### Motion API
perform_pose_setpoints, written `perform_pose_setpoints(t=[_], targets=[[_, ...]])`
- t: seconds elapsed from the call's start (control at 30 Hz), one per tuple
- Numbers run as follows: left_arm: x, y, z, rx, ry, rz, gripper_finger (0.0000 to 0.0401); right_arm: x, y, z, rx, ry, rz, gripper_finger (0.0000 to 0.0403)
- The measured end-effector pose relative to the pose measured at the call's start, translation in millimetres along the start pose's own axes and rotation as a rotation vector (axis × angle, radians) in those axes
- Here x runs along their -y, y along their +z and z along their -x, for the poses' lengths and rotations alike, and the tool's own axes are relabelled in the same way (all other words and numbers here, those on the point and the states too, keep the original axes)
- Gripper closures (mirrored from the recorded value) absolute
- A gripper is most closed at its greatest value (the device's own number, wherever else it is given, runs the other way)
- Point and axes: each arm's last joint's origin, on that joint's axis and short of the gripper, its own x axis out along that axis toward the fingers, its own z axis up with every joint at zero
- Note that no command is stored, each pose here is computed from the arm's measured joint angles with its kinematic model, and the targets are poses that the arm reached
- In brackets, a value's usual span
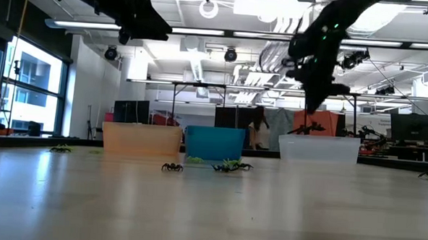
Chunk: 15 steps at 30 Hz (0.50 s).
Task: Sort Halloween decoration
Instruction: Put the black spider toy into the transparent bin
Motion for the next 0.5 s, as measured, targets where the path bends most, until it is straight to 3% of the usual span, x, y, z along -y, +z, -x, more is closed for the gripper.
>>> perform_pose_setpoints(t=[0.1,0.5], targets=[[0.0,0.0,0.0,0.000,0.000,0.020,0.0274,3.0,12.4,-21.8,-0.091,-0.031,-0.011,0.0403],[0.0,0.0,0.0,0.000,0.000,0.039,0.0274,-4.1,33.5,-93.7,-0.102,-0.066,-0.131,0.0403]])
